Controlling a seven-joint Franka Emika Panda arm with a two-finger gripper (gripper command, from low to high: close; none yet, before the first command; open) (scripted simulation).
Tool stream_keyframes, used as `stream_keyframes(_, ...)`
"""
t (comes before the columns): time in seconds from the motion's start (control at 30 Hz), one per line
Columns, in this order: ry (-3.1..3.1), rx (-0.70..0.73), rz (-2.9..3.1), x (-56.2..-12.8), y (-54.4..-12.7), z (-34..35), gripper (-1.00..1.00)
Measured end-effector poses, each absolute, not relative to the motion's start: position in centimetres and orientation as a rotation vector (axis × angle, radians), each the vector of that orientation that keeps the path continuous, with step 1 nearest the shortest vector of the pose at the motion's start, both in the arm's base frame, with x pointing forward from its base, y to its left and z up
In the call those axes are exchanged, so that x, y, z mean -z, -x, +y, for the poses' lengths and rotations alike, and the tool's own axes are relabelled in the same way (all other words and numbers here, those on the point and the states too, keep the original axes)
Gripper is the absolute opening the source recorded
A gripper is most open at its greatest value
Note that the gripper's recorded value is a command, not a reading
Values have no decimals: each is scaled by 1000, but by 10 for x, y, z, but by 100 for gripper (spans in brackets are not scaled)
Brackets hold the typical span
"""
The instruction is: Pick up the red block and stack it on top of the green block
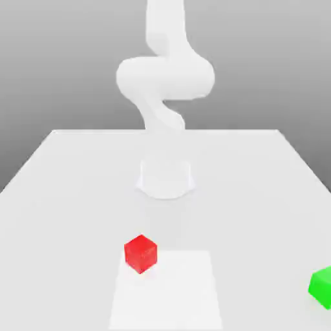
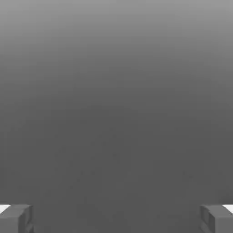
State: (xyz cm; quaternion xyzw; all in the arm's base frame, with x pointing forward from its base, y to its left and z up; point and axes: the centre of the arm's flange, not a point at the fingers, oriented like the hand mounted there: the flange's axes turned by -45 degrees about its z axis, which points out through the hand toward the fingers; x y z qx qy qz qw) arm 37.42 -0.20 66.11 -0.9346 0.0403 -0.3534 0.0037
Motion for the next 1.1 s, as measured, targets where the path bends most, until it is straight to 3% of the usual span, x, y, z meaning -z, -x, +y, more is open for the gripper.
stream_keyframes(0.13, 2984, 886, 338, -562, -410, -12, 0)
stream_keyframes(0.3, 3009, 603, 617, -437, -420, -29, 0)
stream_keyframes(0.6, 2915, 43, 1162, -213, -348, -52, 0)
stream_keyframes(0.8, 2902, 2, 1202, -151, -339, -53, 0)
stream_keyframes(0.83, 2902, 1, 1201, -145, -338, -53, -100)
stream_keyframes(1.1, 2902, 4, 1202, -152, -339, -53, -100)
